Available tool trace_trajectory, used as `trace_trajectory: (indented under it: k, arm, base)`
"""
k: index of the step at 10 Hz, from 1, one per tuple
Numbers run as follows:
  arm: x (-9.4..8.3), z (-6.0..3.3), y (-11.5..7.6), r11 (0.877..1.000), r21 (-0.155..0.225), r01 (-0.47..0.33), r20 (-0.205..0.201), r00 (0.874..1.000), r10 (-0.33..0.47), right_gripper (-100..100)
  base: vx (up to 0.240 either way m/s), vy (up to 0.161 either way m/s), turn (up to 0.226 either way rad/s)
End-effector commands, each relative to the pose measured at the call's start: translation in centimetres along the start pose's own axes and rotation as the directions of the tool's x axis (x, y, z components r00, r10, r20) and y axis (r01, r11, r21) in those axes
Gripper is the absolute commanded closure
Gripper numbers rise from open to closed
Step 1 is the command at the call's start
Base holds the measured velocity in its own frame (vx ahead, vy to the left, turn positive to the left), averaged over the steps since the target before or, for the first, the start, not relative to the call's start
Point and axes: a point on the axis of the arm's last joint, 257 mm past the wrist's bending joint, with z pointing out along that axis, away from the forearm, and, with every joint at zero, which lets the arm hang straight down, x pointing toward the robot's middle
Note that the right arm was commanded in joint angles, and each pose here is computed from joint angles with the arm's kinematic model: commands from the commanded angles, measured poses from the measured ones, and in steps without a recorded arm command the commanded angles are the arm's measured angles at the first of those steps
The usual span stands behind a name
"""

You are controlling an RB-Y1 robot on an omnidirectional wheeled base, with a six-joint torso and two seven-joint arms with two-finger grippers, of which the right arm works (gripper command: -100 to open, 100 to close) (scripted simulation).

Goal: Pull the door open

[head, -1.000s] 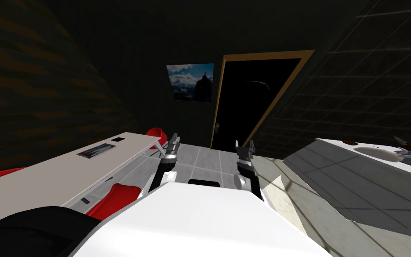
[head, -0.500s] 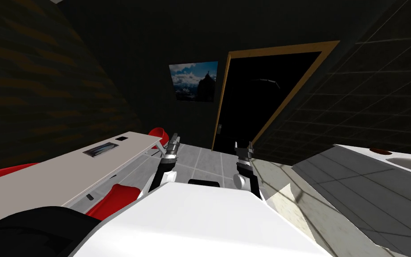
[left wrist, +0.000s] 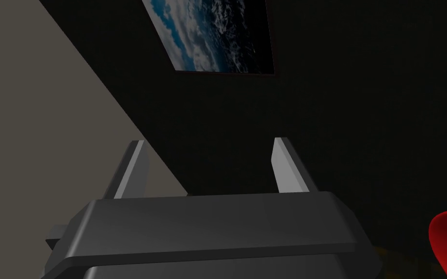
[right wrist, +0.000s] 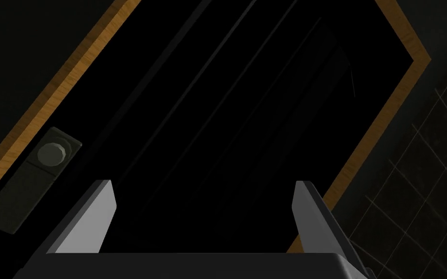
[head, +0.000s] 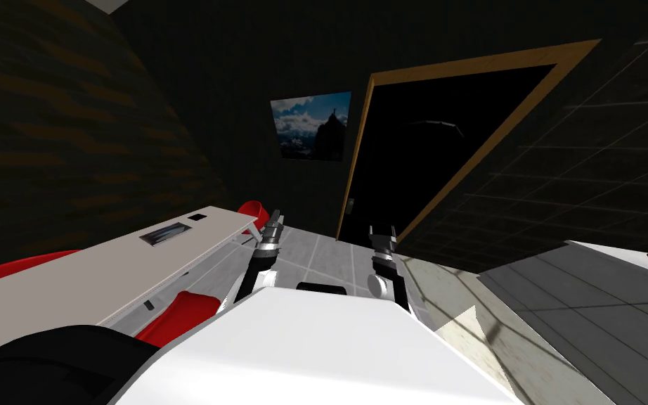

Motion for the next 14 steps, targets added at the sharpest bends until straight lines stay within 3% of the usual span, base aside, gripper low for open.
trace_trajectory:
  k: [1,4,7,14]
  arm:
    - [-1.2,-0.17,-0.4,0.999,0.007,-0.045,0.028,0.999,0.045,-100]
    - [-3.1,-0.49,-1.2,0.992,0.017,-0.123,0.081,0.989,0.122,-100]
    - [-5.0,-0.88,-2.1,0.980,0.019,-0.198,0.134,0.972,0.194,-100]
    - [-9.2,-2.02,-3.9,0.936,0.000,-0.352,0.250,0.906,0.341,-100]
  base:
    - [0.104,-0.009,0.104]
    - [0.097,-0.005,0.081]
    - [0.099,-0.012,0.089]
    - [0.103,-0.014,0.084]
